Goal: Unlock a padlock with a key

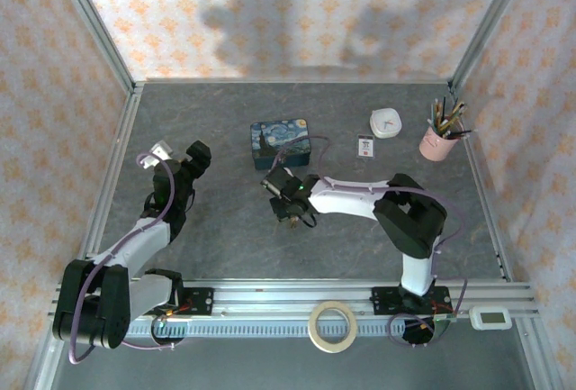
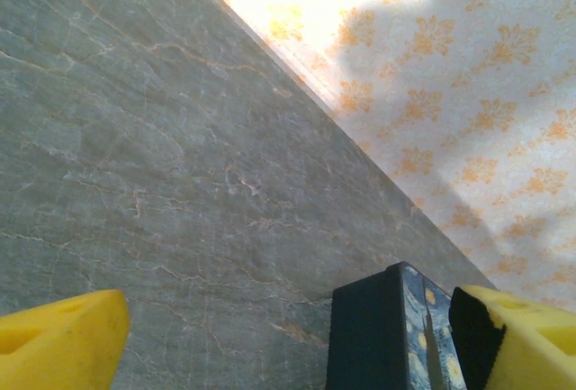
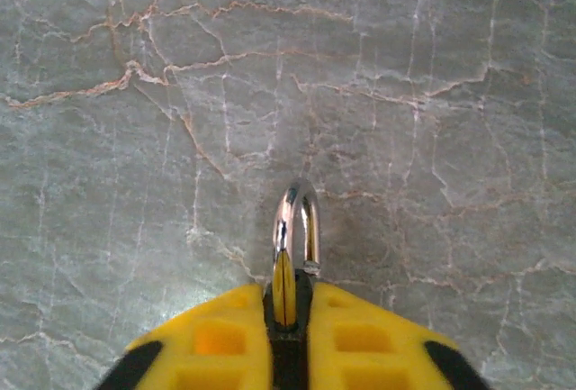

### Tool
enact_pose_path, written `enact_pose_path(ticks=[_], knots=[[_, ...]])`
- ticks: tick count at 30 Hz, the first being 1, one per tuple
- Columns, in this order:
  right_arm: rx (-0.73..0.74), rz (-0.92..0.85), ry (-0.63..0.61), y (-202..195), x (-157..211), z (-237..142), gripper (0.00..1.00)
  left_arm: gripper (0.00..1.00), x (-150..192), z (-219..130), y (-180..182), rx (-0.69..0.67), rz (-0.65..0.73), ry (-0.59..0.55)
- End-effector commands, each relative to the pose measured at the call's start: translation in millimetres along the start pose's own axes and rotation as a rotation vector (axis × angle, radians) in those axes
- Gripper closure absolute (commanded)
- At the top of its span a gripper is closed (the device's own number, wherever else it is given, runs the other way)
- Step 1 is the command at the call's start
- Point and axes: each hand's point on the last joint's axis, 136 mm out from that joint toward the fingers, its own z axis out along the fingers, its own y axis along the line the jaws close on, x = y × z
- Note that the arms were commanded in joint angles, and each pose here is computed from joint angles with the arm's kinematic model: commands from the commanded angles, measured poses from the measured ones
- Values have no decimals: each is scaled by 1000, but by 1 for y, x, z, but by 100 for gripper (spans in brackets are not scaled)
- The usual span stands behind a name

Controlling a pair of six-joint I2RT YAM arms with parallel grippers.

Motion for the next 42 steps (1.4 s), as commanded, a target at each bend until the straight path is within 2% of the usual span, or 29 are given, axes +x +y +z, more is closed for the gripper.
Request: enact_pose_path(ticks=[1,7,10,14,19,23,27,31,36,38,41,42], knots=[[20,14,-21,0,-10,1,74,9,-3,-6,11,-39,19,-18],[-59,29,-133,11,-46,-27,53,6,-12,-14,18,-70,28,-56],[-90,58,-211,-2,-69,-46,47,5,-20,-19,19,-84,39,-83],[-38,99,-338,-55,-103,-75,44,3,-31,-22,21,-115,67,-121],[176,173,-503,-157,-123,-102,43,2,-51,-27,28,-215,186,-177],[355,245,-642,-241,-114,-116,42,1,-60,-29,43,-318,279,-217],[503,306,-676,-303,-84,-113,42,1,-55,-24,52,-349,346,-210],[511,341,-710,-329,-63,-105,42,1,-53,-18,60,-383,390,-215],[533,350,-830,-346,-55,-110,42,1,-61,-9,68,-453,453,-268],[528,361,-812,-350,-55,-104,42,1,-62,-7,70,-453,477,-304],[502,330,-816,-345,-49,-95,32,1,-57,-3,75,-445,497,-322],[513,335,-843,-346,-45,-95,26,1,-53,-1,76,-429,504,-322]])
